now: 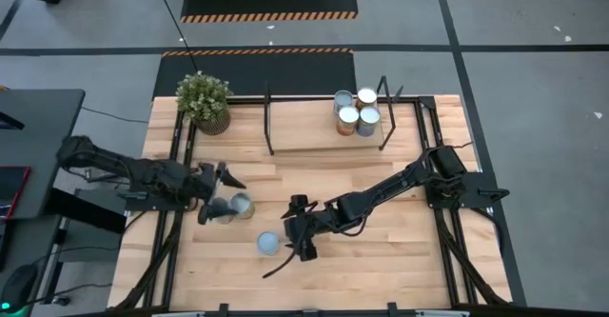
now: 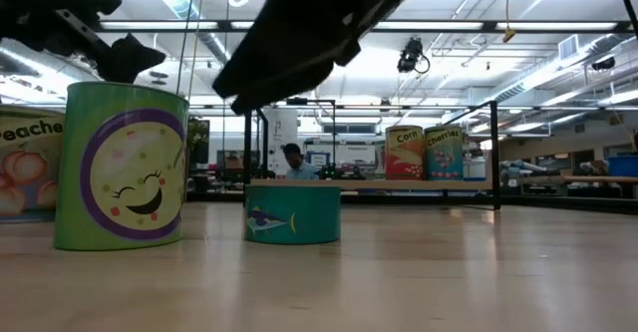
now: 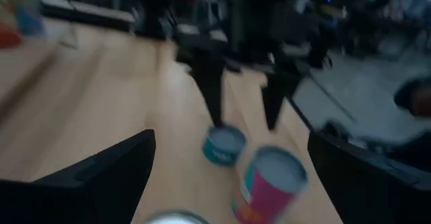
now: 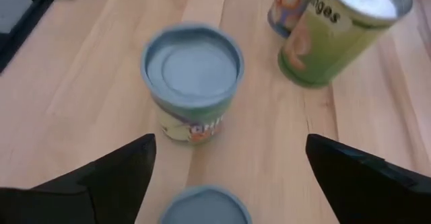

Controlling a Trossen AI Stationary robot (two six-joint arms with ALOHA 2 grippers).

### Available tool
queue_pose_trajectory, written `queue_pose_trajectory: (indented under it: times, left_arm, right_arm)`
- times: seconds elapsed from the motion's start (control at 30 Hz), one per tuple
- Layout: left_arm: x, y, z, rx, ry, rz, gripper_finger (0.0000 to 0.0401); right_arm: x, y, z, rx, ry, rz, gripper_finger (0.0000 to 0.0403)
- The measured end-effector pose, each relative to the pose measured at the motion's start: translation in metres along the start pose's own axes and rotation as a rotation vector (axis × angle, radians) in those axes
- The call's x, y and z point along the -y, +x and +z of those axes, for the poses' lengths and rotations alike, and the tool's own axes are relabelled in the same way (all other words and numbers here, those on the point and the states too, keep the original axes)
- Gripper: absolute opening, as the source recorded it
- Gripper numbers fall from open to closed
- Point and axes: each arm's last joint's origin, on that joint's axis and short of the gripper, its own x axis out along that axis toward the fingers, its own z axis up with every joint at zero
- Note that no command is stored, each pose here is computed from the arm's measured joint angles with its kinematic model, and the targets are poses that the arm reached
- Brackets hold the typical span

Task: Pick and place cans onto a shelf
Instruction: Put the canned peaches on the shelf

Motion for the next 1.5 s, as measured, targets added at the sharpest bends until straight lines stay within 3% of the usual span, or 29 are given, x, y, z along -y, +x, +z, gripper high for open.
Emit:
queue_pose_trajectory:
  times: [0.2,0.33,0.47,0.83,1.07,1.37,1.5]
  left_arm:
    - [0.017,0.011,0.008,-0.191,0.035,0.063,0.0396]
    - [0.024,0.013,0.021,-0.347,0.066,0.225,0.0396]
    - [0.027,0.013,0.032,-0.484,0.012,0.354,0.0396]
    - [0.045,0.009,0.071,-0.819,-0.054,0.463,0.0396]
    - [0.051,0.002,0.058,-1.083,-0.162,0.513,0.0396]
    - [0.058,0.017,0.039,-1.230,-0.095,0.609,0.0396]
    - [0.053,0.020,0.018,-1.295,-0.069,0.649,0.0396]
  right_arm:
    - [-0.002,0.000,-0.009,-0.069,-0.020,-0.058,0.0389]
    - [-0.001,-0.005,-0.010,-0.094,-0.029,-0.097,0.0383]
    - [0.001,-0.012,-0.008,-0.105,-0.019,-0.132,0.0378]
    - [0.002,-0.012,-0.008,-0.098,-0.015,-0.147,0.0377]
    - [0.001,-0.012,-0.008,-0.099,-0.011,-0.148,0.0377]
    - [-0.004,-0.013,-0.007,-0.091,-0.023,-0.140,0.0377]
    - [-0.009,-0.014,-0.008,-0.087,-0.029,-0.130,0.0377]
